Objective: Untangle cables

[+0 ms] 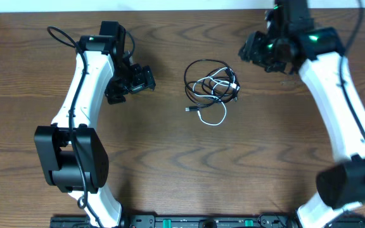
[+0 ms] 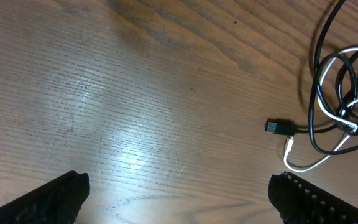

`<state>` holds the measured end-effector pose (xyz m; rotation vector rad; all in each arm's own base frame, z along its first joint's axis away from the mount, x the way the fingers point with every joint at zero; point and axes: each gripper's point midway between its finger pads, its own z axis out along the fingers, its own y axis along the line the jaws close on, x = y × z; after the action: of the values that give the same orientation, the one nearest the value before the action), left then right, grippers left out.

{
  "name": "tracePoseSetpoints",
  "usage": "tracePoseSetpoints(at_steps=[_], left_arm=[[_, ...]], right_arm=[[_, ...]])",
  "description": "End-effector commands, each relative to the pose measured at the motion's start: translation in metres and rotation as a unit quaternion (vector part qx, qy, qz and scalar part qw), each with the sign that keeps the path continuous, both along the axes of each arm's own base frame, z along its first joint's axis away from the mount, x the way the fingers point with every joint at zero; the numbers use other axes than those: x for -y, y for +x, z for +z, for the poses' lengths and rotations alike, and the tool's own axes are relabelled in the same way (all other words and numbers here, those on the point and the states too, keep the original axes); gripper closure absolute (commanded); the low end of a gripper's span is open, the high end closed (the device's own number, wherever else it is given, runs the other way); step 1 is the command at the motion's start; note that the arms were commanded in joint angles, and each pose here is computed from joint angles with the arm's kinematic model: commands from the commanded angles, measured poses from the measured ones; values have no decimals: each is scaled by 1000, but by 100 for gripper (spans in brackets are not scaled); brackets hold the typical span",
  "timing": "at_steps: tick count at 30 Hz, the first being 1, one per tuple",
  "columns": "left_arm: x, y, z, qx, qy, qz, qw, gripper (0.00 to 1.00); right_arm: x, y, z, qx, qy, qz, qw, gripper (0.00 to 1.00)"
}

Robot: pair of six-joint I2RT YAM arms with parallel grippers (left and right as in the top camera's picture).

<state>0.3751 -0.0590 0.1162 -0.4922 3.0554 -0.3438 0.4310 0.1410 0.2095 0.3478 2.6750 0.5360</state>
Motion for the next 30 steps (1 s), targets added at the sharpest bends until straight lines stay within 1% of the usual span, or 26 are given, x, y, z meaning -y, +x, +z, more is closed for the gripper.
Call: tracePoseSetpoints(at_steps=[1,2,5,8,11,13,17,19,21,25,27,30], left_arm=[[1,-3,-2,-8,-4,6,1000,2],[1,-3,-2,-8,-4,6,1000,2],[1,-3,-2,-8,-4,6,1000,2],[1,-3,-2,-8,-4,6,1000,2],[1,-3,-2,-8,-4,6,1000,2],[1,-3,-2,-8,-4,6,1000,2],[1,-3,-2,-8,-4,6,1000,2],[1,-3,-2,-8,-4,6,1000,2],[1,-3,-2,-8,-4,6,1000,2],[1,-3,-2,-8,-4,6,1000,2],[1,-3,-2,-8,-4,6,1000,2],[1,-3,-2,-8,-4,6,1000,2]], right_arm=[[-2,4,-47,-52,-27,8,998,53],[-9,3,-59,-70,-14,17,997,55],[-32,-1,-95,-120,22,44,992,55],[-41,-4,-127,-155,20,52,986,54],[-48,-10,-152,-183,12,59,981,56],[-53,-13,-163,-194,8,65,979,56],[-54,-17,-177,-203,-18,65,977,55],[-50,-16,-182,-201,-41,52,977,57],[-46,-14,-187,-200,-61,36,977,62],[-51,-6,-188,-181,-60,37,981,64],[-54,-2,-189,-173,-57,37,983,67],[-54,-2,-194,-176,-61,38,982,69]])
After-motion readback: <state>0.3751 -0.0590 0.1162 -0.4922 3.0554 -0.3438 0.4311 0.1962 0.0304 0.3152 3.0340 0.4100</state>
